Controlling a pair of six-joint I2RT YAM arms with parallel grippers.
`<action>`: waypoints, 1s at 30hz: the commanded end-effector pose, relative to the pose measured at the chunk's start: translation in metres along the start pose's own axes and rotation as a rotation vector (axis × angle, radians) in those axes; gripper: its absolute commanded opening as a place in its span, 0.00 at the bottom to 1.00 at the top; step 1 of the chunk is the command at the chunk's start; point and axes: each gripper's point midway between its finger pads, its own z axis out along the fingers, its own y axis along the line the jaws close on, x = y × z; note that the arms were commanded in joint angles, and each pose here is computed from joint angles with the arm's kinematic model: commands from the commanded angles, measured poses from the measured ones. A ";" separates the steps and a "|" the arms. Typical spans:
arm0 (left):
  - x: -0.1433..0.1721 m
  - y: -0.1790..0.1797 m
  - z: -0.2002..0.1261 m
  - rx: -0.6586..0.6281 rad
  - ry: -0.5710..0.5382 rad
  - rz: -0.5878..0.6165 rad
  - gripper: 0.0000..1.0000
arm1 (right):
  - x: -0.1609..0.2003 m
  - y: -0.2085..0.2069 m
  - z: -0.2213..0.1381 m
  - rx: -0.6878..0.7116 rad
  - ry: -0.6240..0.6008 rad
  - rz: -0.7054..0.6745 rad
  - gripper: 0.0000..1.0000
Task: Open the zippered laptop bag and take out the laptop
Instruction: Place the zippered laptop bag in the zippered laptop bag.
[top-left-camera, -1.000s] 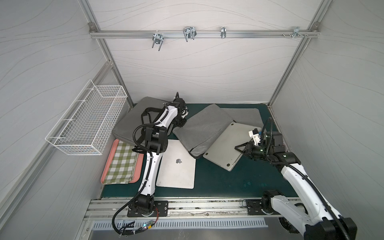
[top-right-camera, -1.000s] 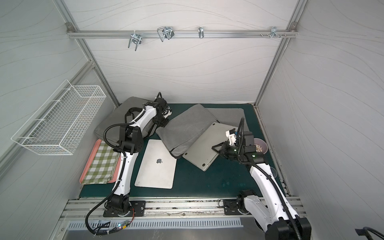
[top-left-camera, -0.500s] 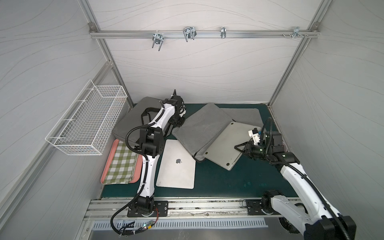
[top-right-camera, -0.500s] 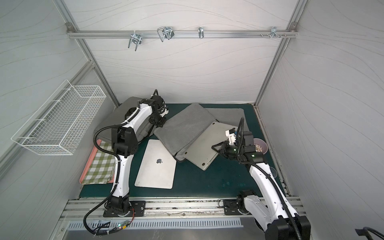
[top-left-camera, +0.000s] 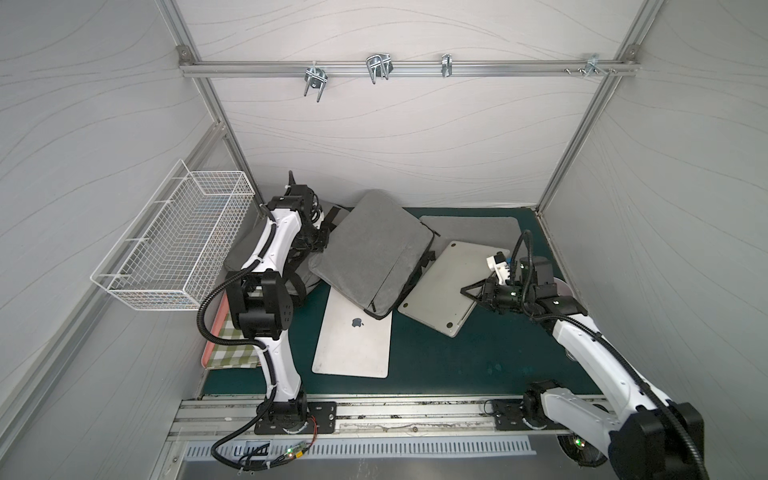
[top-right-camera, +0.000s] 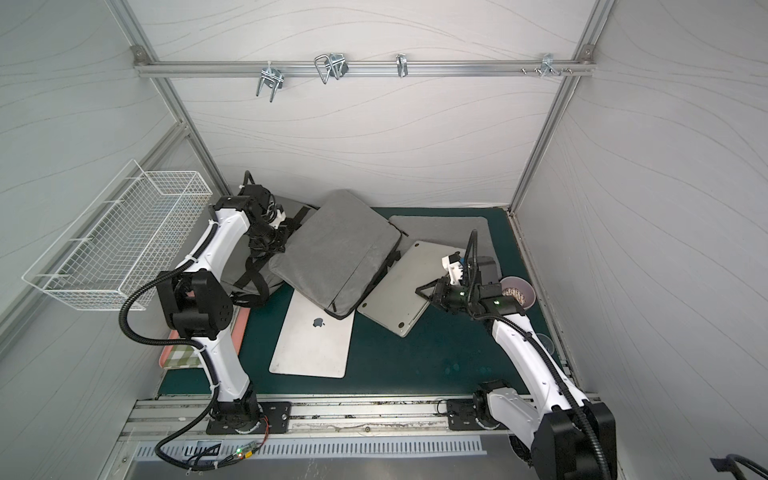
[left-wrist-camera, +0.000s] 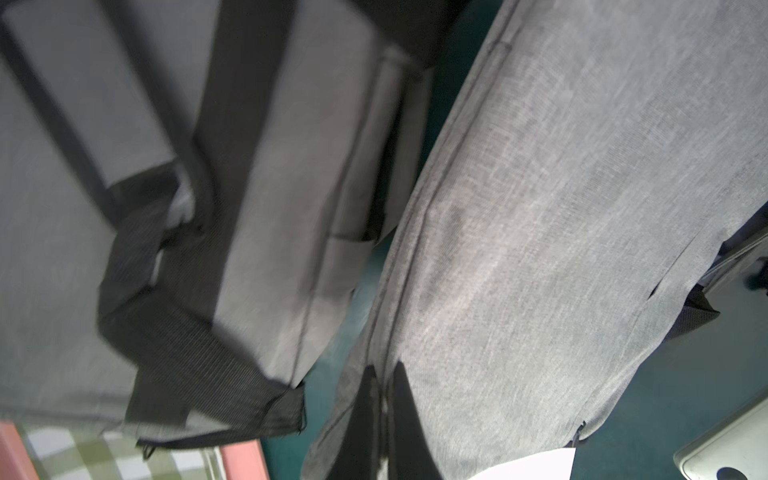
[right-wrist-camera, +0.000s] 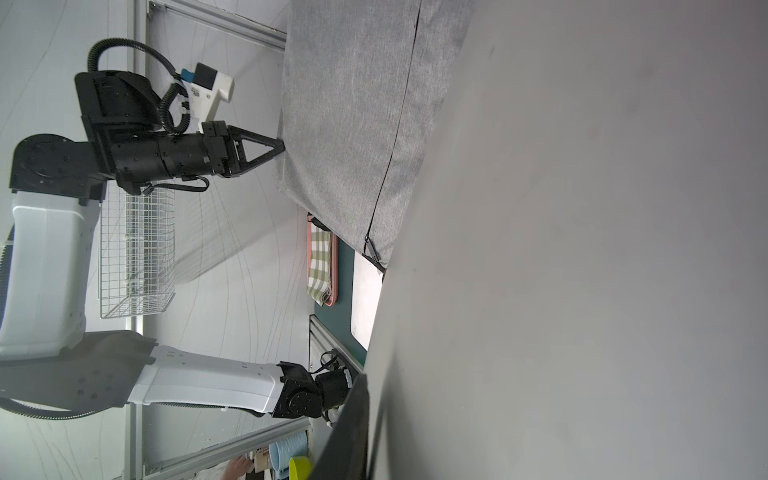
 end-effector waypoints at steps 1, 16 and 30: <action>-0.012 0.024 -0.022 -0.057 -0.108 -0.075 0.00 | -0.025 0.060 -0.013 -0.169 -0.074 -0.217 0.00; -0.024 0.142 -0.083 -0.768 -0.207 -0.120 0.00 | -0.022 0.057 -0.008 -0.169 -0.069 -0.214 0.00; -0.044 0.190 -0.085 -1.183 -0.155 -0.037 0.00 | -0.016 0.050 -0.002 -0.168 -0.063 -0.195 0.00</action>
